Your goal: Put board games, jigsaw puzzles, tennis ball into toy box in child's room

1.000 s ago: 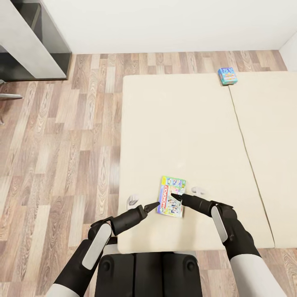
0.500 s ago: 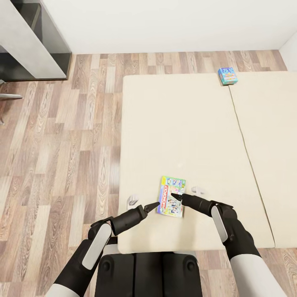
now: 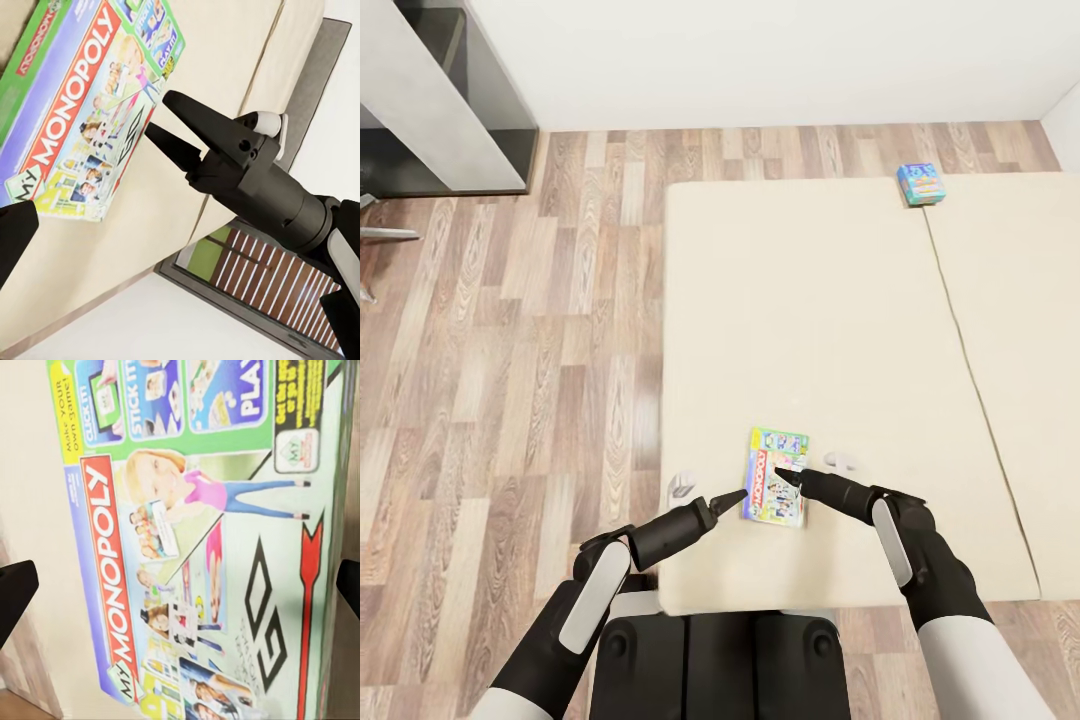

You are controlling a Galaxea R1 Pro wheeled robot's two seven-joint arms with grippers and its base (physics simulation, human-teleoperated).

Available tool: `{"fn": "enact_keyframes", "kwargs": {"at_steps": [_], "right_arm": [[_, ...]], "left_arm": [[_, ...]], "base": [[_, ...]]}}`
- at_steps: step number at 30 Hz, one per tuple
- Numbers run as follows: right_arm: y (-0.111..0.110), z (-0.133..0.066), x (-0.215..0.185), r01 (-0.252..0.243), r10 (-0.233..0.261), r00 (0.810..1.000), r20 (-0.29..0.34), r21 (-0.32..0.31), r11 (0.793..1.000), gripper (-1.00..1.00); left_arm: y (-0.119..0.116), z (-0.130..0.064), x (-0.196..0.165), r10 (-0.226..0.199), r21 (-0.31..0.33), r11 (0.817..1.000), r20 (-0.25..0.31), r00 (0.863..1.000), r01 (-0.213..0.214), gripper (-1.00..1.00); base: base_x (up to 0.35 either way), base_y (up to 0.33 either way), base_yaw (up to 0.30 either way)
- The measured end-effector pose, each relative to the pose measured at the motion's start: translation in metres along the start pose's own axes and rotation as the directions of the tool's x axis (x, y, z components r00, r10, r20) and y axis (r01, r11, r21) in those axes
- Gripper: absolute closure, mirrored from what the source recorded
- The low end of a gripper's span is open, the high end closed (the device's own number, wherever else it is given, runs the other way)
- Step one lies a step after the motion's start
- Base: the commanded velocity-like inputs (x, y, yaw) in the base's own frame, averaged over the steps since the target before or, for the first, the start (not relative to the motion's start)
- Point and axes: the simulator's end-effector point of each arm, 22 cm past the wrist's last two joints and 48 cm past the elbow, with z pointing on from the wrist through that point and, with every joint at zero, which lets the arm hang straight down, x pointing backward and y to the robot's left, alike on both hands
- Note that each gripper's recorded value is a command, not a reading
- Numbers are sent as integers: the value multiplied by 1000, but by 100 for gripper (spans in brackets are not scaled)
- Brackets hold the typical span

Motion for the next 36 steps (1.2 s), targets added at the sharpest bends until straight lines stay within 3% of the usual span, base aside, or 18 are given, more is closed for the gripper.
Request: {"fn": "enact_keyframes", "kwargs": {"at_steps": [14, 36], "right_arm": [[0, 0, 0, 0, 0, 1000, 0, 0, 1000, -100], [0, 0, 0, 0, 0, 1000, 0, 0, 1000, -100]], "left_arm": [[0, 0, 0, 0, 0, 1000, 1, 1000, 0, -100], [0, 0, 0, 0, 0, 1000, 0, 1000, 0, -100]], "base": [[0, 215, 0], [0, 26, 0]]}}
